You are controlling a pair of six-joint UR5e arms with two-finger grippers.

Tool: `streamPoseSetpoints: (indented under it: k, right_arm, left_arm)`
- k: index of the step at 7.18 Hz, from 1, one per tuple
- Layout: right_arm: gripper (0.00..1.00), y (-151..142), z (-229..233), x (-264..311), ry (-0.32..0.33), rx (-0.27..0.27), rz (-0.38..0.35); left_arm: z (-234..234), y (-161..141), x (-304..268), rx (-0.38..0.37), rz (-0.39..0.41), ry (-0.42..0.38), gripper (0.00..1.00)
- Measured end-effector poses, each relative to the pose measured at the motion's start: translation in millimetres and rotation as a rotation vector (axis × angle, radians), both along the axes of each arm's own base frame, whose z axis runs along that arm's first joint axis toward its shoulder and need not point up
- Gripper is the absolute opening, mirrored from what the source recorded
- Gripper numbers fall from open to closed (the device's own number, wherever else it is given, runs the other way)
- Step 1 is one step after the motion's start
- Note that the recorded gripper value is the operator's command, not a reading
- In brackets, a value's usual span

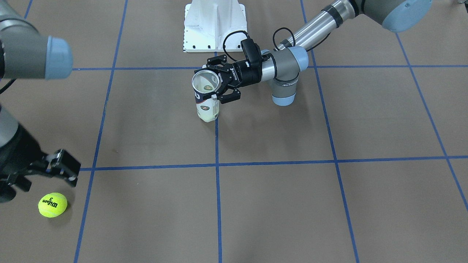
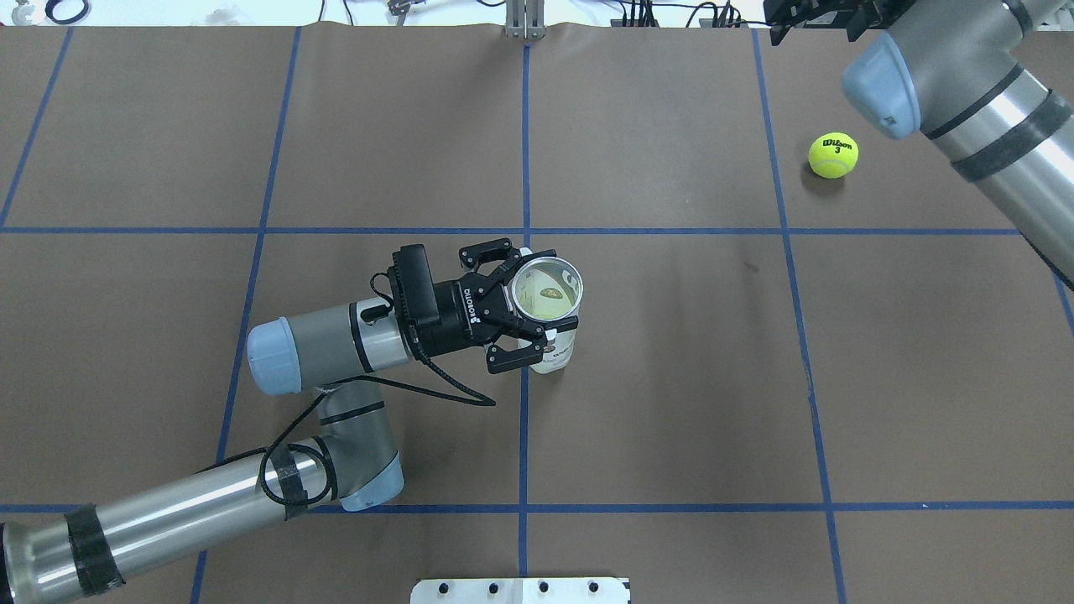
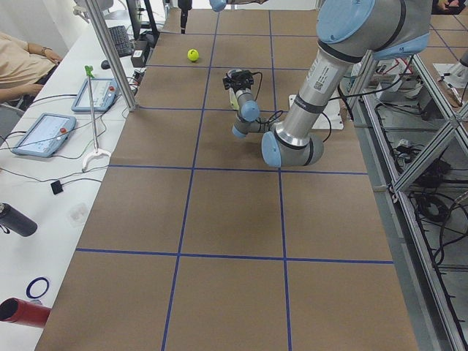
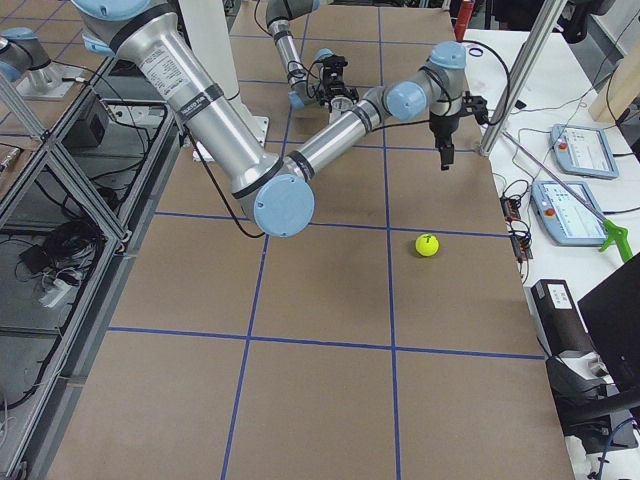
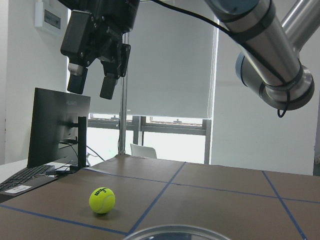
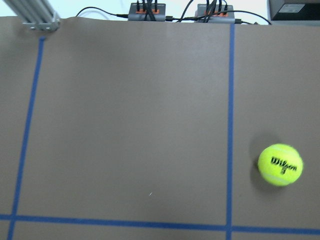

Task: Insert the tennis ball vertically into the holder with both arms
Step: 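Withdraw the right gripper toward the remaining yellow ball, then lower the right gripper onto the second yellow ball and grasp it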

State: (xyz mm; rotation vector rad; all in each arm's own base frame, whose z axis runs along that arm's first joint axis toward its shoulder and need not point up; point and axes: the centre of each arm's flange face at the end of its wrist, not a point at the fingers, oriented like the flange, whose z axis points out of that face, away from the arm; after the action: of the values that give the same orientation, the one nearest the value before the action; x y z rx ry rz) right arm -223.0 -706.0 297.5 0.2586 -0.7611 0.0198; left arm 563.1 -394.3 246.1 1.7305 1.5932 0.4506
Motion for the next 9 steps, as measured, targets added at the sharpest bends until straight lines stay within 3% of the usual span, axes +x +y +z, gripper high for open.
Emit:
streamPoseSetpoints:
  k: [1,3,6,9]
  right_arm:
    - [0.99,-25.5,45.3,2.9,-0.001,0.027,-0.007]
    - [0.99,-36.3,117.1,-3.1,-0.008,0.066,-0.02]
    - [0.99,-2.2,179.0,-40.0,0.011,0.088,-0.042]
    - [0.99,30.8,210.6,-70.9,0.066,0.1,-0.051]
  left_arm:
    - [0.1,0.3,-0.2,0.0,0.0,0.002,0.85]
    - [0.0,0.4,-0.3,0.0,0.001,0.003,0.85]
    - [-1.1,0.4,-0.3,0.001,0.001,0.004,0.85]
    - [-1.3,-0.5,-0.6,0.001,-0.001,0.003,0.85]
